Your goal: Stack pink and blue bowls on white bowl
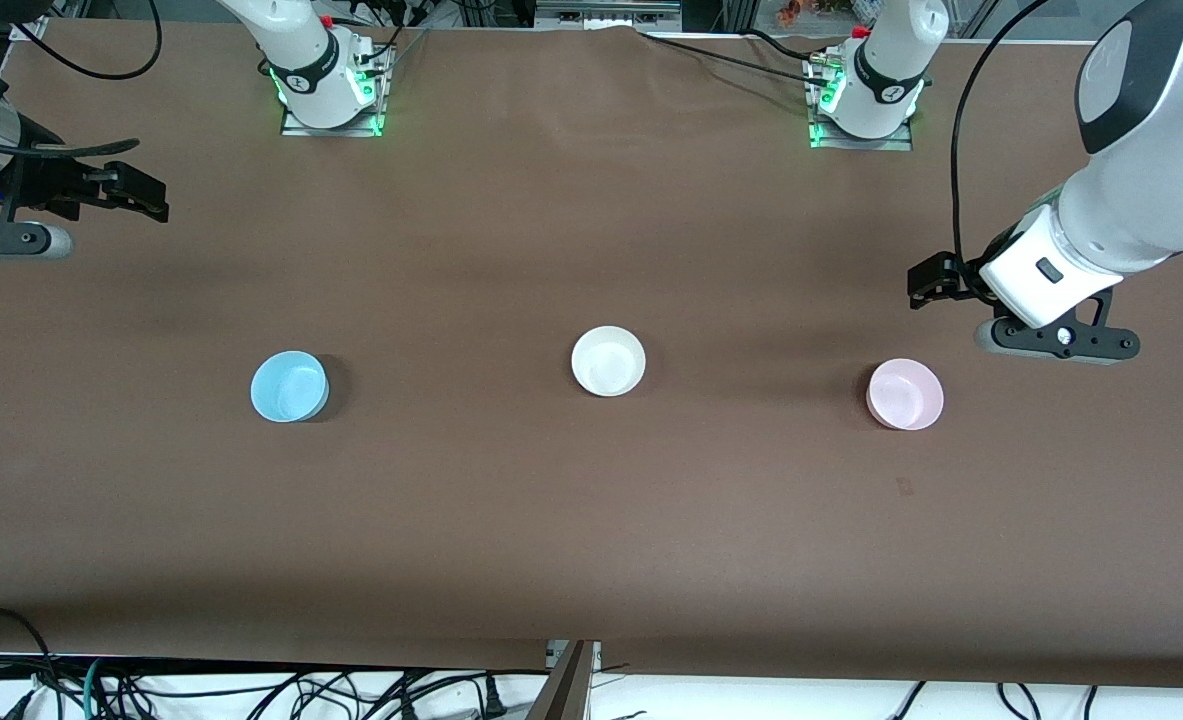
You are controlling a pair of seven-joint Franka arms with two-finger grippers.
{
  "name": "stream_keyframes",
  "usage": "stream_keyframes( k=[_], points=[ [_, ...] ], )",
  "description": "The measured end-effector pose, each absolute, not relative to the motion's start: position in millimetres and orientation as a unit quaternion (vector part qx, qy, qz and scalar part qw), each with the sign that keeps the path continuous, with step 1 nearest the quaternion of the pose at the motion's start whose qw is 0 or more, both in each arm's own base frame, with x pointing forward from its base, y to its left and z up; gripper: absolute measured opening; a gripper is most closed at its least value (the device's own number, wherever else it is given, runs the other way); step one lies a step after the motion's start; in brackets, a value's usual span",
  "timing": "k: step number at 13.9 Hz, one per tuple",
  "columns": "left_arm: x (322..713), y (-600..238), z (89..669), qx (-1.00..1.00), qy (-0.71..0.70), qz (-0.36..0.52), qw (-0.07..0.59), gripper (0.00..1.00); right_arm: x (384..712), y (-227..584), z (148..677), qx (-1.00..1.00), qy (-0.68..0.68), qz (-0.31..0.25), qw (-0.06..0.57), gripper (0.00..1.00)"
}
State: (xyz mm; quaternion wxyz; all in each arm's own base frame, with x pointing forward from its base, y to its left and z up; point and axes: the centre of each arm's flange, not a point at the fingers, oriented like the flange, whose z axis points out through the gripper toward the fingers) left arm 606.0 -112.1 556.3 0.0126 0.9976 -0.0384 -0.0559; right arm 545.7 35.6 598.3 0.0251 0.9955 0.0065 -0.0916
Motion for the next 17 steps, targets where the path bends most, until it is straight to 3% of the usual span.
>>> stream_keyframes(
  k=[17],
  points=[
    [606, -111, 556, 0.998, -0.038, -0.056, 0.013, 1.0, 595, -15, 501, 0.989, -0.016, -0.143, 0.015, 1.0]
  ],
)
